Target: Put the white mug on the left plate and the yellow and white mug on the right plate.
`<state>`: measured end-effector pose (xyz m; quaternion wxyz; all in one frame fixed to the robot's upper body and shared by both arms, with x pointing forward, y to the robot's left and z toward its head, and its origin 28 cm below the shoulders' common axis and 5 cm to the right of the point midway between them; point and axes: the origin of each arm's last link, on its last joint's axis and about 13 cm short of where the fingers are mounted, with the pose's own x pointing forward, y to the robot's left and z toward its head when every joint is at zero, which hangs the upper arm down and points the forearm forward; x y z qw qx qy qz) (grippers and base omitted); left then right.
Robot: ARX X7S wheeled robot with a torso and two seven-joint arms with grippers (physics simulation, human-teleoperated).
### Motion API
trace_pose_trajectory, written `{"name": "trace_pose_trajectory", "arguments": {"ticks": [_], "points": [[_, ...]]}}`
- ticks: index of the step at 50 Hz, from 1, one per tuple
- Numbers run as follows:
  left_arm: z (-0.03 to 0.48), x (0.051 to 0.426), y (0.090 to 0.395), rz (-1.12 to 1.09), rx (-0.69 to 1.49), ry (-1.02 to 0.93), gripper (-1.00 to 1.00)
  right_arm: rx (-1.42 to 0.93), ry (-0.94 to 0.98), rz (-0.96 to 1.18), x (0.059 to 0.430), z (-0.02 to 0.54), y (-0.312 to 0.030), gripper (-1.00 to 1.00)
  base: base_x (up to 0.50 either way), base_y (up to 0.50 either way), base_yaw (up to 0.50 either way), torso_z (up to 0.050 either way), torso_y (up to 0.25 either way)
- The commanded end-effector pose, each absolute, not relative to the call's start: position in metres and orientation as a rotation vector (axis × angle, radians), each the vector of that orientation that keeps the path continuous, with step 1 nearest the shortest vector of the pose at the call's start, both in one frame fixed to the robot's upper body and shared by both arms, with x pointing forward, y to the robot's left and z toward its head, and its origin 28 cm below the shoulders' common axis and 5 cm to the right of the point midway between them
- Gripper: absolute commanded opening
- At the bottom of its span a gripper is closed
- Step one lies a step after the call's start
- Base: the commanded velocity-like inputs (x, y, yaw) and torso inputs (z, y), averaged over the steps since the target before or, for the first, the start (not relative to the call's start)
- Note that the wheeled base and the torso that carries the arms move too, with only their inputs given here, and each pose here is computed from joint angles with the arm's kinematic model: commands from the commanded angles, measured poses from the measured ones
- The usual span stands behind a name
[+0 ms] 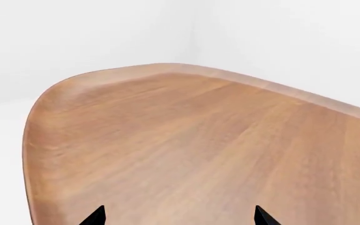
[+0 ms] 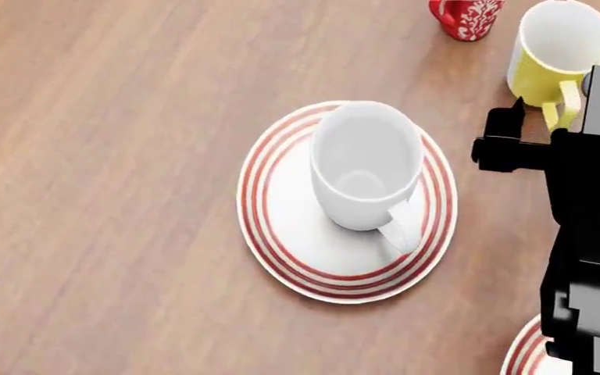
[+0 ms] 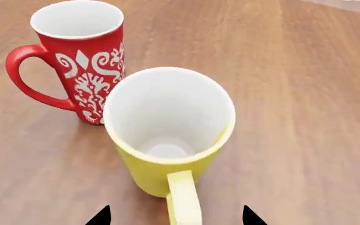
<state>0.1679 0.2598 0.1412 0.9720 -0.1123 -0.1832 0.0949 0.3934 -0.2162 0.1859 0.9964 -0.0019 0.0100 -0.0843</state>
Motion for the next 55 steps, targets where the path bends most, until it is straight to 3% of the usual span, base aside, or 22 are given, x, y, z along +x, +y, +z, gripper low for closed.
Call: {"name": "trace_pose_trajectory", "arguments": {"ticks": [1,29,52,53,55], "points": [[0.141,0.167,0.26,0.184,-0.232,-0.376,1.0,-0.002,0.003,-0.171,0.392,0.189,-0.217,1.0,0.0,0.0,0.0,0.009,-0.25],[0.141,0.168,0.26,0.196,-0.231,-0.37,1.0,0.016,-0.067,-0.189,0.385,0.193,-0.219,1.0,0.0,0.0,0.0,0.009,-0.076],[0.141,0.168,0.26,0.193,-0.244,-0.363,1.0,0.014,-0.084,-0.171,0.395,0.197,-0.216,1.0,0.0,0.0,0.0,0.0,0.0],[0.141,0.168,0.26,0.193,-0.244,-0.363,1.0,0.02,-0.092,-0.167,0.394,0.197,-0.216,-1.0,0.0,0.0,0.0,0.0,0.0],[0.142,0.168,0.26,0.193,-0.243,-0.364,1.0,0.016,-0.091,-0.17,0.394,0.196,-0.216,-1.0,0.0,0.0,0.0,0.0,0.0]]}}
